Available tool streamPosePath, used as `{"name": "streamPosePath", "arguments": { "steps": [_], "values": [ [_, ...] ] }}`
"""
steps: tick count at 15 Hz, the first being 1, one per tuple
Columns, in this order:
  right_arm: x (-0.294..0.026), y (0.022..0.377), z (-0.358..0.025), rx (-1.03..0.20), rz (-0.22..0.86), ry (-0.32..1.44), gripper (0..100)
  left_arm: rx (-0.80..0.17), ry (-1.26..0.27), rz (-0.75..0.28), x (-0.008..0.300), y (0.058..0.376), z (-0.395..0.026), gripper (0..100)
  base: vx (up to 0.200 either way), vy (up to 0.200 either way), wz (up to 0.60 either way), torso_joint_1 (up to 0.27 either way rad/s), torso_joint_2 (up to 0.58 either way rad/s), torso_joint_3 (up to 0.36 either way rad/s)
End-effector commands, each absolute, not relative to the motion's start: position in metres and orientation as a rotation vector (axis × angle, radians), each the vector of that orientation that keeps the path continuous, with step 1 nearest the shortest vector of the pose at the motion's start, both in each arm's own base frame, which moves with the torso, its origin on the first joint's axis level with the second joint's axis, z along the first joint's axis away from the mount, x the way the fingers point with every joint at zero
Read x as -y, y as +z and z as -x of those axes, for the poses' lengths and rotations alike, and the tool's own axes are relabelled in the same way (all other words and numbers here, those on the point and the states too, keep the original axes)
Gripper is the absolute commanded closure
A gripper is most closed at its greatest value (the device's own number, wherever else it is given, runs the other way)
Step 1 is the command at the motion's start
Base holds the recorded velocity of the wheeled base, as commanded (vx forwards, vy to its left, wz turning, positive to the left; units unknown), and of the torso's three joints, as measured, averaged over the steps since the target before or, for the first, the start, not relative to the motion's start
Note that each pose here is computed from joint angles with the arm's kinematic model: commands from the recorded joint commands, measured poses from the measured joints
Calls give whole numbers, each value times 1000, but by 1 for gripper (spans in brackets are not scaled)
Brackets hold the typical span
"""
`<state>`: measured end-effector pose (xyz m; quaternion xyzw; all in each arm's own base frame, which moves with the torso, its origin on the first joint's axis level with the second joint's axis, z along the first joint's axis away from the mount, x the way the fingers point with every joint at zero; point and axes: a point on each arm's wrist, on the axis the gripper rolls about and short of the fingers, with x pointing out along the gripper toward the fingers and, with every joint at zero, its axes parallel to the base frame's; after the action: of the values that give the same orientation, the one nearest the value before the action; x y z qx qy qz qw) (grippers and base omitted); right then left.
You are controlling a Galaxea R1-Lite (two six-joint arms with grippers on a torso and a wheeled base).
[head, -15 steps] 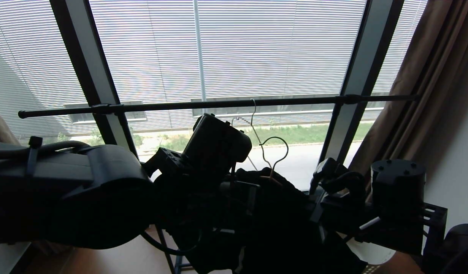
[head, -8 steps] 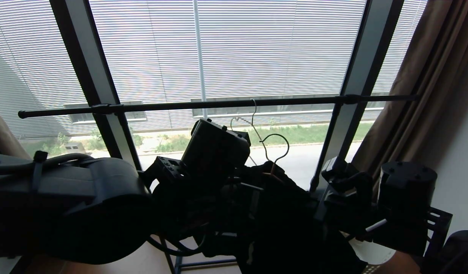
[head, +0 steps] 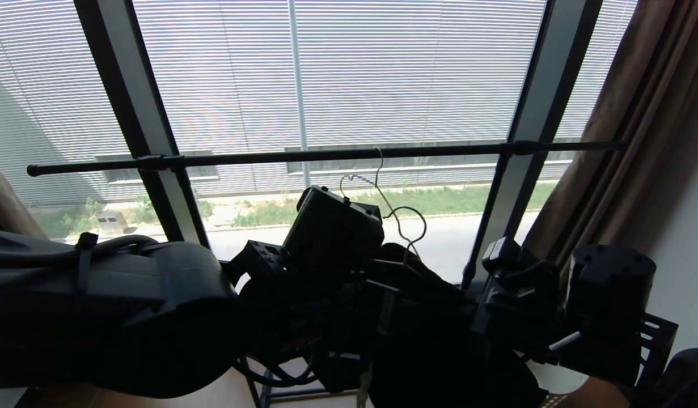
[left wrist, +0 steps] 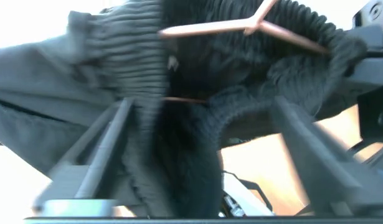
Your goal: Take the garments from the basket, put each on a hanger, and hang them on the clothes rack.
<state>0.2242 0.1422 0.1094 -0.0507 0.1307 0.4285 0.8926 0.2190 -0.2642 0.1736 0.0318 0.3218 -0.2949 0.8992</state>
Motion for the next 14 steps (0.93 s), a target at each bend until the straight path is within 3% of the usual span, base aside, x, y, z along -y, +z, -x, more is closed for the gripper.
{"name": "streamPosePath", "arguments": {
  "steps": [1,6,11,14],
  "values": [
    [-142,109,-224,-273,106,891,100,-668,-608,-67,265,172,-220,0,0,0,0,0,0,0],
    [-141,108,-228,-267,91,881,100,-624,-617,-40,261,183,-217,0,0,0,0,0,0,0],
    [-112,109,-242,-279,11,947,100,-604,-619,-19,252,193,-211,0,0,0,0,0,0,0],
    [-97,109,-247,-277,-18,1003,100,-536,-652,31,228,204,-200,0,0,0,0,0,0,0]
  ]
}}
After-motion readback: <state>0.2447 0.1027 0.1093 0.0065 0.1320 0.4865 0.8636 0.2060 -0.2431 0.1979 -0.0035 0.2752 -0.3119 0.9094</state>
